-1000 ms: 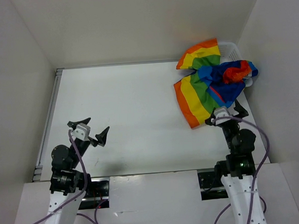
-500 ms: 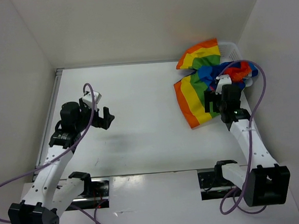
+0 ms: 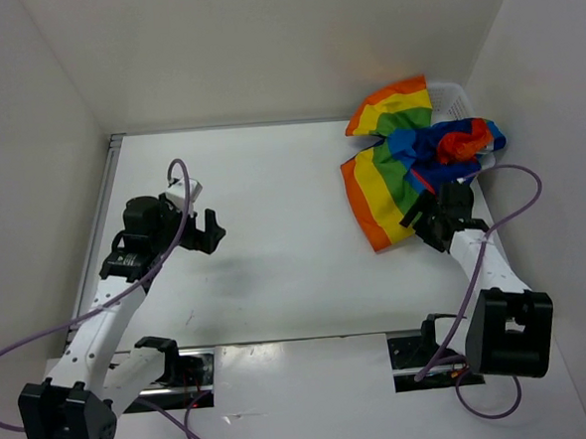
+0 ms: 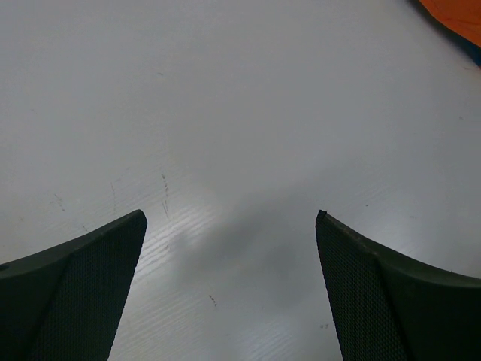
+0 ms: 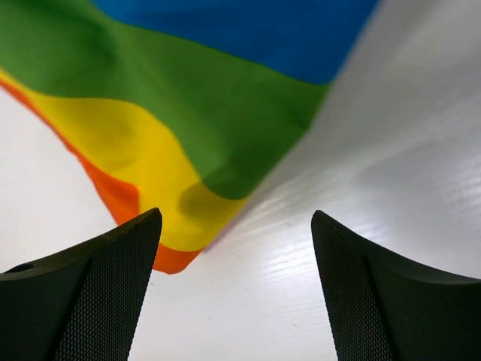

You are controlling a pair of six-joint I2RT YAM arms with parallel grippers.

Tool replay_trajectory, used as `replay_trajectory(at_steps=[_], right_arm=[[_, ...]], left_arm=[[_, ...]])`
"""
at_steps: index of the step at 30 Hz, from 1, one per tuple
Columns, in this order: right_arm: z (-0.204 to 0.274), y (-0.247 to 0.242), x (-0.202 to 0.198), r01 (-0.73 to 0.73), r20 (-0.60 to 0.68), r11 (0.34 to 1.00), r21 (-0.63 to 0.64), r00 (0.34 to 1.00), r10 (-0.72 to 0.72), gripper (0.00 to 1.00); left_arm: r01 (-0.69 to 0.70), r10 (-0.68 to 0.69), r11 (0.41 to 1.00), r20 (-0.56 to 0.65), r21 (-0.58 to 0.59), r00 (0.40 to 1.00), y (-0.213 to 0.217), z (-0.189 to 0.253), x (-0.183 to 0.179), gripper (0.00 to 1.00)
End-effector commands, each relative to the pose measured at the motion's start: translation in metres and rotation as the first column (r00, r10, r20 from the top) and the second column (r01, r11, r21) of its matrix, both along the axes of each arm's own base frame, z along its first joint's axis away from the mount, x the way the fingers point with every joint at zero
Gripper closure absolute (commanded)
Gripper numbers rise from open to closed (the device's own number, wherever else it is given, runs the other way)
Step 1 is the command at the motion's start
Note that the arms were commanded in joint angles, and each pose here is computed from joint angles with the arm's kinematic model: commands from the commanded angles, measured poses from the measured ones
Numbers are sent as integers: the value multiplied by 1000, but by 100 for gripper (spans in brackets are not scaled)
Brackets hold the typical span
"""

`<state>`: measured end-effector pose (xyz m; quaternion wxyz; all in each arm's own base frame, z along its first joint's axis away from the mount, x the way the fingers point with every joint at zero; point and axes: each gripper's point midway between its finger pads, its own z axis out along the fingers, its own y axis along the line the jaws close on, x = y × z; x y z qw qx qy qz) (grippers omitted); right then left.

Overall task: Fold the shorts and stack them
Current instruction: Grab the shorts from the pile

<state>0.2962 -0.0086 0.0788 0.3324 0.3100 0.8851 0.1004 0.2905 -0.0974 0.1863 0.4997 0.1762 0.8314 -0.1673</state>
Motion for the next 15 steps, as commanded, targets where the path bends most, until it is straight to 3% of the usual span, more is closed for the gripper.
replay_trajectory(at_steps=[1,5,9,11,14,15], right_arm=[[0,-11,6,139,28,989,56,990,-140,15],[-20,-9,0,157,-15,985,71,988,-157,15],[-20,-19,18,145,94,988,61,984,-150,18],[-26,-14,19,124,88,989,82,987,-131,21],[-27,-16,22,125,104,988,87,986,-134,28],[-25,-14,25,115,120,989,94,985,-126,36]], left_arm=[[-2,2,1000,42,-5,999,0,21,15,0],[-2,2,1000,29,-3,1000,-1,16,23,0],[-2,2,1000,27,-3,1000,-2,15,25,0],[-2,2,1000,18,-2,1000,-2,12,26,0],[-2,2,1000,30,-3,1000,-2,14,28,0],[-13,12,1000,43,0,999,0,16,30,0]])
